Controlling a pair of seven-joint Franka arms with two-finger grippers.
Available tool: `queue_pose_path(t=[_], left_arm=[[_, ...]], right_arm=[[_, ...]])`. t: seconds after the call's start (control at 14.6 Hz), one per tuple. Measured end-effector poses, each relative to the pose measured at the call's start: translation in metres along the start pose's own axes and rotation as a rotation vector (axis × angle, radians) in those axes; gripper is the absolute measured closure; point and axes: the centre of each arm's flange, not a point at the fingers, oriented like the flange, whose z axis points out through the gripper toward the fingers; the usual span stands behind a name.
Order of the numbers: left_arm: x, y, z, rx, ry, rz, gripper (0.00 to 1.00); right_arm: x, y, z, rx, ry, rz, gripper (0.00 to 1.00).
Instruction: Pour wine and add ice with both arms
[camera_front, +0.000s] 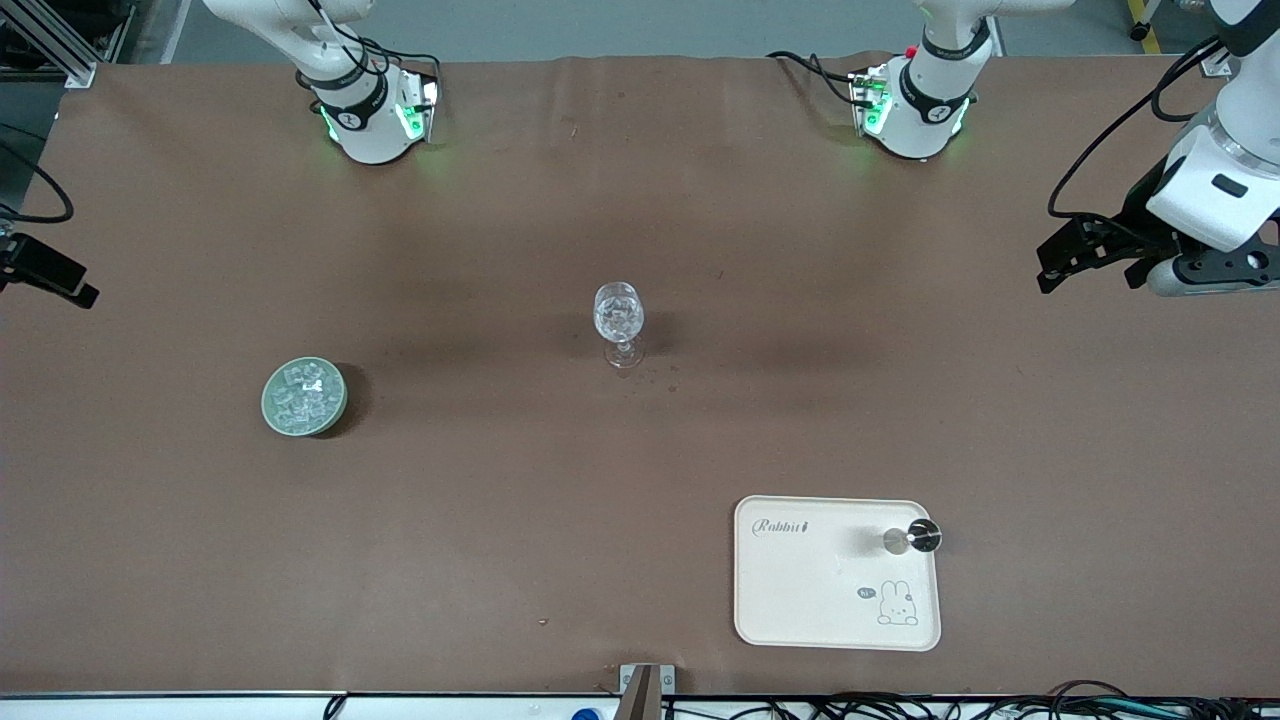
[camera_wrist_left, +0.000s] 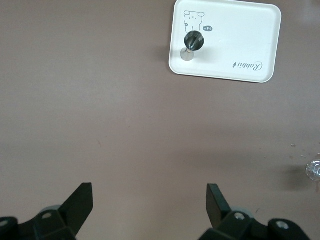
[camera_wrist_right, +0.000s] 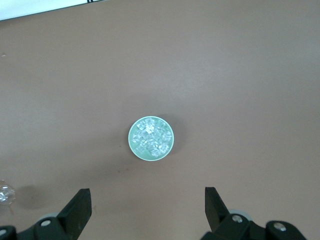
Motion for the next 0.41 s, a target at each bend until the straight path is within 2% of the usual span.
queue_pose_path(t=[0.41], left_arm=[[-0.0032, -0.0009, -0.0022, 0.003, -0.023, 0.068, 0.0]], right_arm=[[-0.0004, -0.0031, 0.0007, 0.018, -0.004, -0.002, 0.0]])
